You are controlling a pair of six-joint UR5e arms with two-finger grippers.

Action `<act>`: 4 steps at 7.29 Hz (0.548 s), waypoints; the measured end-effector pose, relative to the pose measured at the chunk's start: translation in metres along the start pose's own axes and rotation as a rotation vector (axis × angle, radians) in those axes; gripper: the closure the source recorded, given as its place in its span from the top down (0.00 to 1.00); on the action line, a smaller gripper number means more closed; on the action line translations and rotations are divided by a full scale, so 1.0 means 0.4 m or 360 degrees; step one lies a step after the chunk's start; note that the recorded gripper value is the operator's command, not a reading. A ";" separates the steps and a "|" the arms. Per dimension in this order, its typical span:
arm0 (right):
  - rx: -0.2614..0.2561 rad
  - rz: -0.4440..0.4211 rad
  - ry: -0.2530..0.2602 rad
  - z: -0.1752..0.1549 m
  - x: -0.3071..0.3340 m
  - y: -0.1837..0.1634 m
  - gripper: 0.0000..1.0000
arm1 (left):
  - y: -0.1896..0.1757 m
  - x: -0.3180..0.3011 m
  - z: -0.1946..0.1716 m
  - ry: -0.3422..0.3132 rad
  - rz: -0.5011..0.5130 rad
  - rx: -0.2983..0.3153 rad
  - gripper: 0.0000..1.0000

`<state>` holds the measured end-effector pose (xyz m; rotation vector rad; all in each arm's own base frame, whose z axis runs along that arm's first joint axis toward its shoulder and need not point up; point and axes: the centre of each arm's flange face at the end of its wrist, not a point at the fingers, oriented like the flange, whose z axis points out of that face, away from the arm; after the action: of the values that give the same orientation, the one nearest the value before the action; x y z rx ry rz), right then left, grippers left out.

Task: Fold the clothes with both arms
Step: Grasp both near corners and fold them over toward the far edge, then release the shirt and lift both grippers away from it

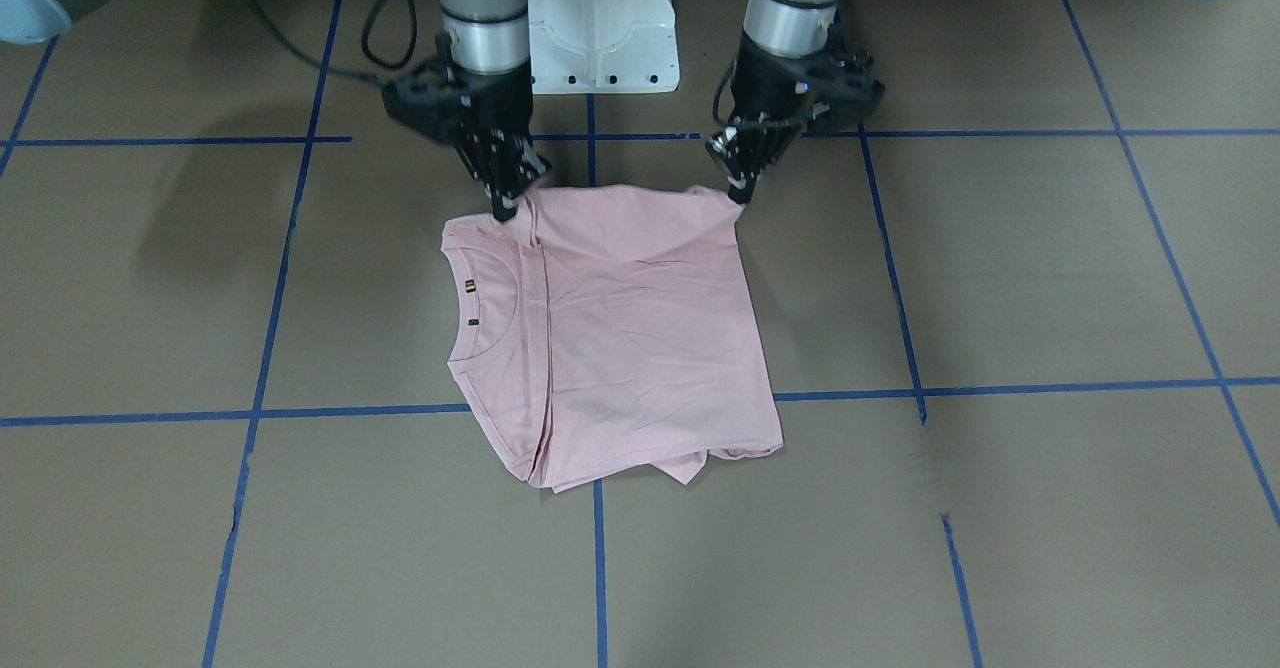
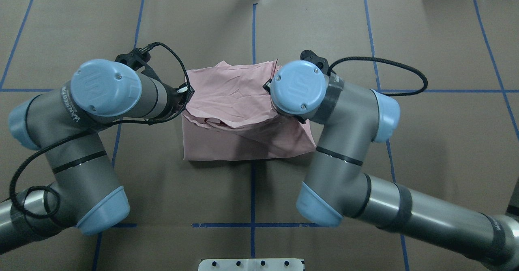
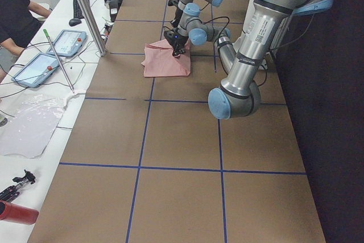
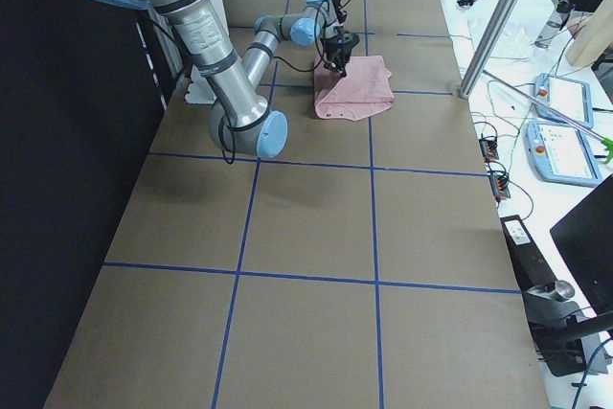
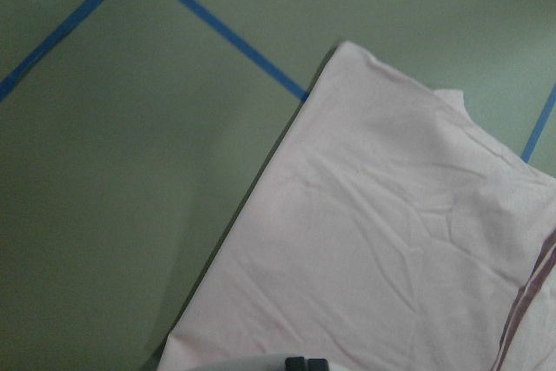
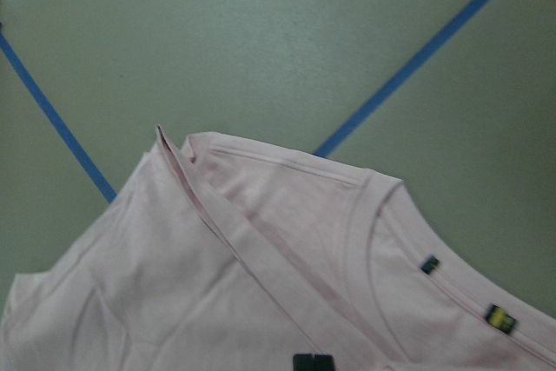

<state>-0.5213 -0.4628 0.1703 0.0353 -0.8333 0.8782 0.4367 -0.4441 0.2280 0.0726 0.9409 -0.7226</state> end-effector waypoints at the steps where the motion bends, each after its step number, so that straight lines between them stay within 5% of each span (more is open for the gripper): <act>1: -0.0001 0.0030 0.0013 0.053 -0.083 -0.044 0.00 | -0.051 0.019 0.069 -0.0003 0.0015 0.0042 0.00; 4: 0.0028 0.0042 0.0053 0.156 -0.187 -0.136 0.00 | -0.172 0.074 0.194 -0.0019 0.0068 0.0133 0.00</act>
<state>-0.5493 -0.5705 0.1804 0.0252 -0.7964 0.9086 0.4619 -0.5404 0.2695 0.1610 0.8951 -0.7221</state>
